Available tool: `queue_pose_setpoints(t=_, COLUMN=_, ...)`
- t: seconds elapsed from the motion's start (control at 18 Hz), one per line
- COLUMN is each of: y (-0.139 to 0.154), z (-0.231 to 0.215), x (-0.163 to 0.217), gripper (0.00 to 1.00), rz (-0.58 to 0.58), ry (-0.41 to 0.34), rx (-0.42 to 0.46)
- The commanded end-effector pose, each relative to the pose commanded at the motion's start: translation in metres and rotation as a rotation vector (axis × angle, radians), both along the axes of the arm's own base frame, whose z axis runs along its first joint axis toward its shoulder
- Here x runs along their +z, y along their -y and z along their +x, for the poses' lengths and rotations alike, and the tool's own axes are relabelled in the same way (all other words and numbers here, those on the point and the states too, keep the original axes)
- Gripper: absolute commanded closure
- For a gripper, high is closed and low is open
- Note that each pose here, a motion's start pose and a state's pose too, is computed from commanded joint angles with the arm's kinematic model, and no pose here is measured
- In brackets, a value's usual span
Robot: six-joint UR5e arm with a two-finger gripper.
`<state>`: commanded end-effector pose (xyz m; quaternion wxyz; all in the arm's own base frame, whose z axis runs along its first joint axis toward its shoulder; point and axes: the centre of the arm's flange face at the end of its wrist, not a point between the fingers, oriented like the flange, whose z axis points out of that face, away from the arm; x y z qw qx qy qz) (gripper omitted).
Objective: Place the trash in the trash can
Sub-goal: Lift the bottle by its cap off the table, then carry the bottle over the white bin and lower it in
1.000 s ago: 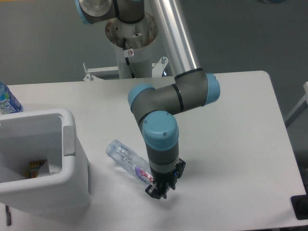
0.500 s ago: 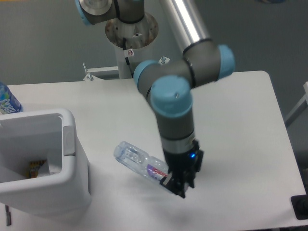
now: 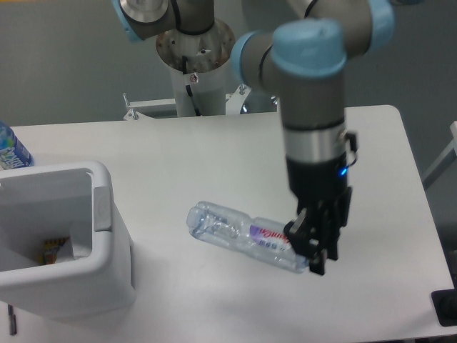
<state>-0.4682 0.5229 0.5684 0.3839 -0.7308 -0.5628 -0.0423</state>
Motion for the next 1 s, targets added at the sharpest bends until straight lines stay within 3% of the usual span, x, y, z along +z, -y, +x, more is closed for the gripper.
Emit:
queue_pose_setpoints(t=0.39, y=0.017, z=0.016, x=0.060, gripper=0.80, rz=0.191, ry=-0.061, rx=-0.106)
queue_pose_setpoints(t=0.67, y=0.015, z=0.037, x=0.077, gripper=0.80, rz=0.226, ry=-0.068, rx=-0.152)
queue_pose_setpoints(t=1.0, y=-0.030, z=0.092, x=0.069, gripper=0.80, rz=0.223, ry=-0.050, rx=-0.269)
